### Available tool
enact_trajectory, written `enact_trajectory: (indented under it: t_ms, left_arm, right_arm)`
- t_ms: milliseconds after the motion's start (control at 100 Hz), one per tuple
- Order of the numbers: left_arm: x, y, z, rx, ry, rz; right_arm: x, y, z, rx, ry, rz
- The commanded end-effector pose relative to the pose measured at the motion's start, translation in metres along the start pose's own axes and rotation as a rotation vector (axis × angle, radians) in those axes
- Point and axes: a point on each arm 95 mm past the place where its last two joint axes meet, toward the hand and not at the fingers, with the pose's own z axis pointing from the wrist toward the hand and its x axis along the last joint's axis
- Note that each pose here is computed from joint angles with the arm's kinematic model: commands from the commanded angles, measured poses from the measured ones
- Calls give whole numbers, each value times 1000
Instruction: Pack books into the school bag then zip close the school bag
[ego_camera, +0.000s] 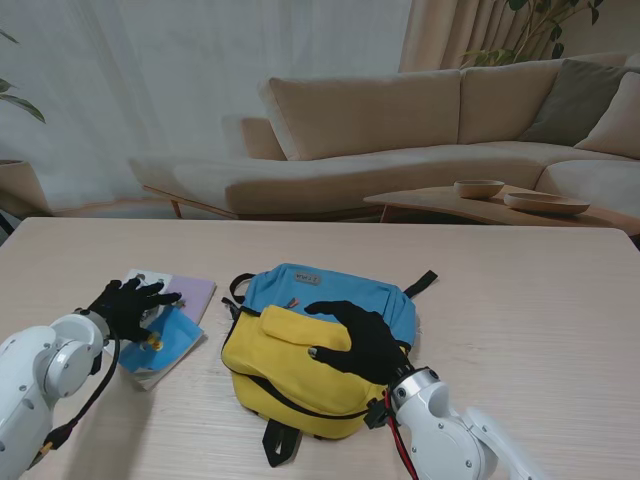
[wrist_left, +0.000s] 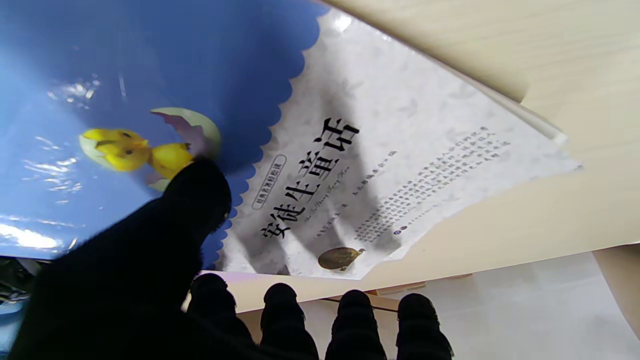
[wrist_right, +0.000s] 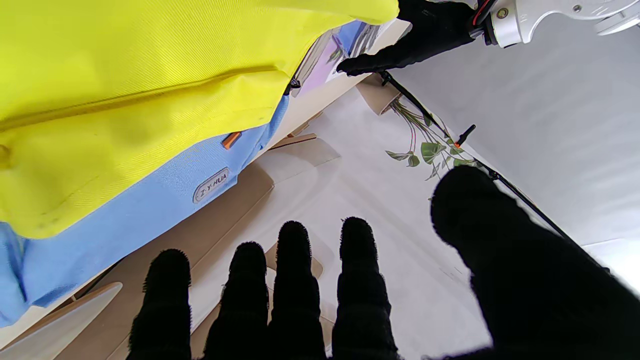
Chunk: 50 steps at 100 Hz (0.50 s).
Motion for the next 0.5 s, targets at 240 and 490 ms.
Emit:
enact_trajectory:
  t_ms: [240, 490]
  left_arm:
    - [-3, -4, 11, -65, 16, -2]
    - [-2, 2, 17, -88, 12, -14]
  right_arm:
    - [-1, -5, 0, 21, -9, 17]
    - [-2, -5, 0, 21, -10, 18]
